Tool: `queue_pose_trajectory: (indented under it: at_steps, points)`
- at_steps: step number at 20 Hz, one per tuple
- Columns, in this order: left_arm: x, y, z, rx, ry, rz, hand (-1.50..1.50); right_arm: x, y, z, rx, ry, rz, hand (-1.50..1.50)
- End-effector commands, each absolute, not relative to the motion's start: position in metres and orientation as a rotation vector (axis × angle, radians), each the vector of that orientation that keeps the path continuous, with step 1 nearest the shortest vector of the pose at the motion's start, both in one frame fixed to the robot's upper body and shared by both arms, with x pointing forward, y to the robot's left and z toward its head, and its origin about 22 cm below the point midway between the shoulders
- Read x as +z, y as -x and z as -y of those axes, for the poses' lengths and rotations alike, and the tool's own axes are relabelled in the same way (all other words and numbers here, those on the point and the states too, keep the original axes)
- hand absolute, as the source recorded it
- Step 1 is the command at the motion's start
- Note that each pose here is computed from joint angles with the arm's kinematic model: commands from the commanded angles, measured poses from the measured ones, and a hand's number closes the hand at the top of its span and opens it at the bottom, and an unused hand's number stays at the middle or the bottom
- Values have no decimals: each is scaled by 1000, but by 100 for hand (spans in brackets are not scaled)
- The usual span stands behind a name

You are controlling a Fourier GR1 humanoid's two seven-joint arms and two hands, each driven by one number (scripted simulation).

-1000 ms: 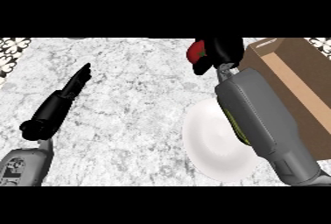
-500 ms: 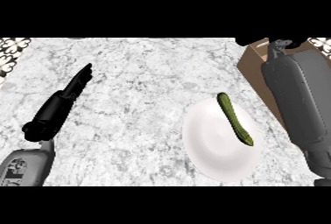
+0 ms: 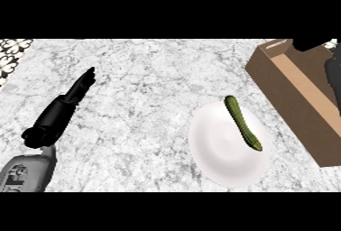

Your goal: Pick the tomato from the plate and place it in the cardboard box

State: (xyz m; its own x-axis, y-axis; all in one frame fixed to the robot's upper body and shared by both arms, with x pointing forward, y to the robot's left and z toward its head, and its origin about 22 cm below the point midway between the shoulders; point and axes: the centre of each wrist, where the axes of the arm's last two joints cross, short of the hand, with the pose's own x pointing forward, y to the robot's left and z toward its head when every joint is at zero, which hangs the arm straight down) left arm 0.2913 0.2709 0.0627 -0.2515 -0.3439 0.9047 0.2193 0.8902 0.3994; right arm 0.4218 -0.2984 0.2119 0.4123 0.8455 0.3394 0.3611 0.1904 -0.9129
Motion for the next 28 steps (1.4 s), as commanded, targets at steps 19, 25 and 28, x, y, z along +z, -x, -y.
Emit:
queue_pose_trajectory:
  at_steps: [19,25,28]
  points:
    - [61,-288,-266,-551,-81,1754,0,173,-402,427,742,859,1021,-150]
    - [60,-292,-274,-512,-114,1742,0,185,-402,422,159,716,1543,-150]
    - [63,-292,-268,-506,-119,1740,0,183,-395,439,-130,616,1580,-150]
